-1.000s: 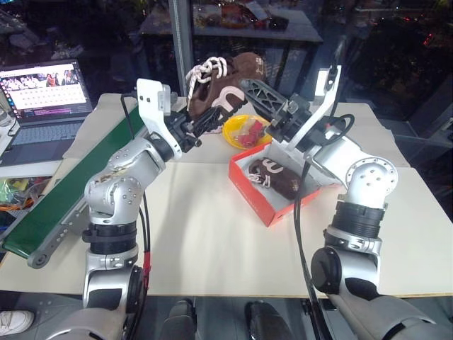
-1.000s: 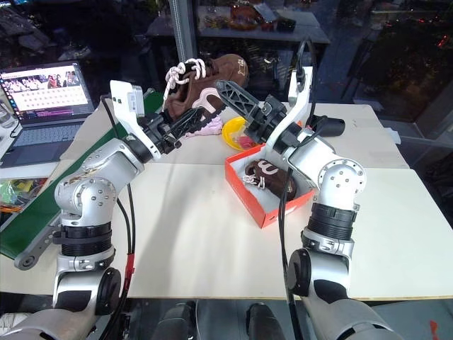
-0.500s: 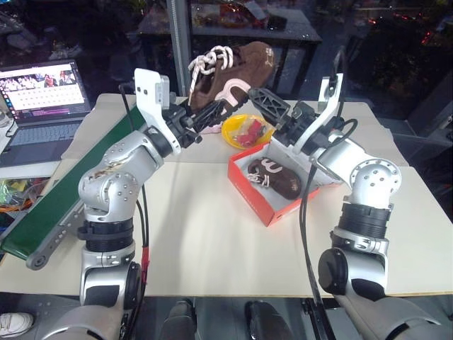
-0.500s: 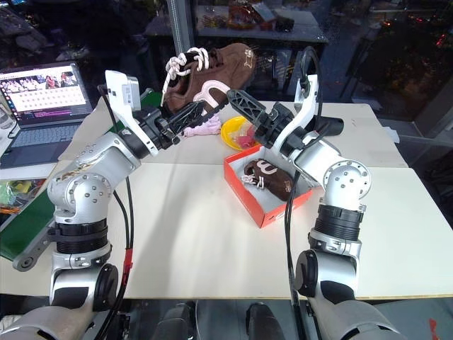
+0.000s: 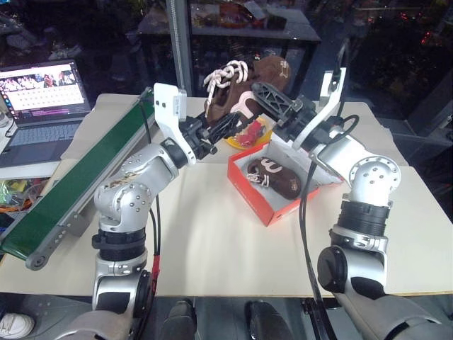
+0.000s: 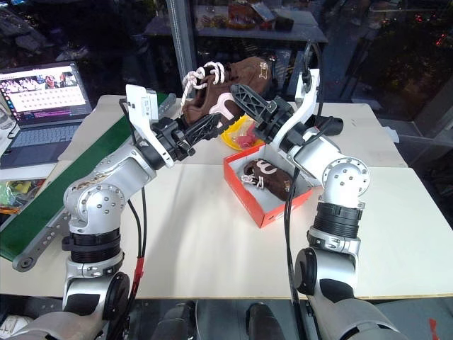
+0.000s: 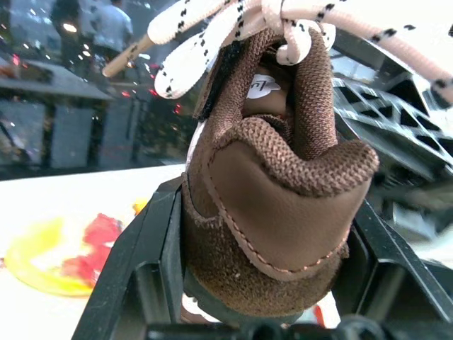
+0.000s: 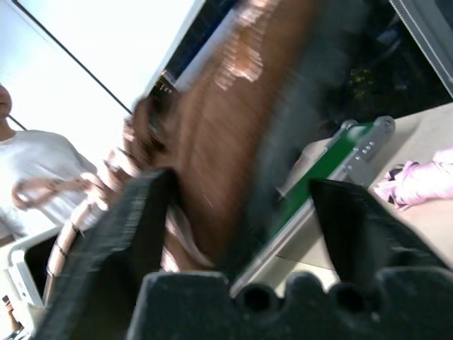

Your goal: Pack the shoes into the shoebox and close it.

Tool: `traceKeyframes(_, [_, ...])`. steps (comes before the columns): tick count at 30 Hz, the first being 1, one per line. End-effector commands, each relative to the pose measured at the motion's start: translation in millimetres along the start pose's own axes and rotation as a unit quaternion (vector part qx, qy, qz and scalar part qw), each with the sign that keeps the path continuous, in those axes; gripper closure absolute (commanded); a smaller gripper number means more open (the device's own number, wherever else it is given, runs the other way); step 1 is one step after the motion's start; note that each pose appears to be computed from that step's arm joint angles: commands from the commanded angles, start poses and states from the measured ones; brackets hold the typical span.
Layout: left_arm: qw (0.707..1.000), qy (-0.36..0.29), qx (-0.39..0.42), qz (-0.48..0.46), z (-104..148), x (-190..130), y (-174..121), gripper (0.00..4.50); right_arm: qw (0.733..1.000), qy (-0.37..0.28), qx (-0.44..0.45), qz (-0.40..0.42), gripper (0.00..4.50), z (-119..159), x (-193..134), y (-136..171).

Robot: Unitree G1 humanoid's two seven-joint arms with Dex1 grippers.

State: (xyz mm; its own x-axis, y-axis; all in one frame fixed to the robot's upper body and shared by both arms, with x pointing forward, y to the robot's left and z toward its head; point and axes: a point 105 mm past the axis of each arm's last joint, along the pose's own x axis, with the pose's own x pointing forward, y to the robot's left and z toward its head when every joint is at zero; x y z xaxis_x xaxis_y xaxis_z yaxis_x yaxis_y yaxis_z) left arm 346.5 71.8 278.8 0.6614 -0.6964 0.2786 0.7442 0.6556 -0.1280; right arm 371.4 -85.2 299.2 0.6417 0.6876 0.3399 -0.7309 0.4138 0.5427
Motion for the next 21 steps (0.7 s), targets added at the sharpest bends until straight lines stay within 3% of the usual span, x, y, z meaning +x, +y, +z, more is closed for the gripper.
traceKeyframes(1, [0.999, -0.034, 0.014, -0.032, 21, 0, -16, 2.21, 0.999, -0.023, -0.017, 0.017, 3.11, 13, 2, 12])
traceKeyframes(2, [0.999, -0.037, 0.01, -0.03, 22, -1, -15, 1.4, 0.999, -0.024, -0.019, 0.015, 3.4, 14, 2, 11])
traceKeyframes(4, [0.998, -0.044, 0.0, -0.04, 25, -4, -17, 0.78, 0.999, -0.029, -0.023, 0.009, 3.98, 18, 3, 9])
traceKeyframes(6, [0.998, -0.045, -0.001, -0.037, 27, -7, -14, 0.1, 0.999, -0.032, -0.034, 0.002, 4.11, 21, 2, 7])
traceKeyframes(10, [0.999, -0.034, 0.022, 0.012, 28, -22, 13, 0.0, 0.992, -0.036, -0.115, -0.04, 4.11, 43, -3, -6])
traceKeyframes(13, [0.997, -0.009, 0.043, 0.065, 25, -39, 39, 0.0, 0.967, 0.008, -0.242, -0.083, 4.11, 58, -11, -21])
traceKeyframes(15, [0.996, 0.001, 0.047, 0.072, 23, -46, 44, 0.0, 0.942, 0.06, -0.313, -0.101, 4.11, 58, -18, -33])
traceKeyframes(17, [0.996, 0.01, 0.047, 0.076, 19, -52, 46, 0.0, 0.901, 0.145, -0.391, -0.117, 4.12, 48, -31, -55])
traceKeyframes(21, [0.995, 0.024, 0.053, 0.079, 12, -54, 43, 0.0, 0.857, 0.281, -0.418, -0.103, 4.12, 11, -59, -90])
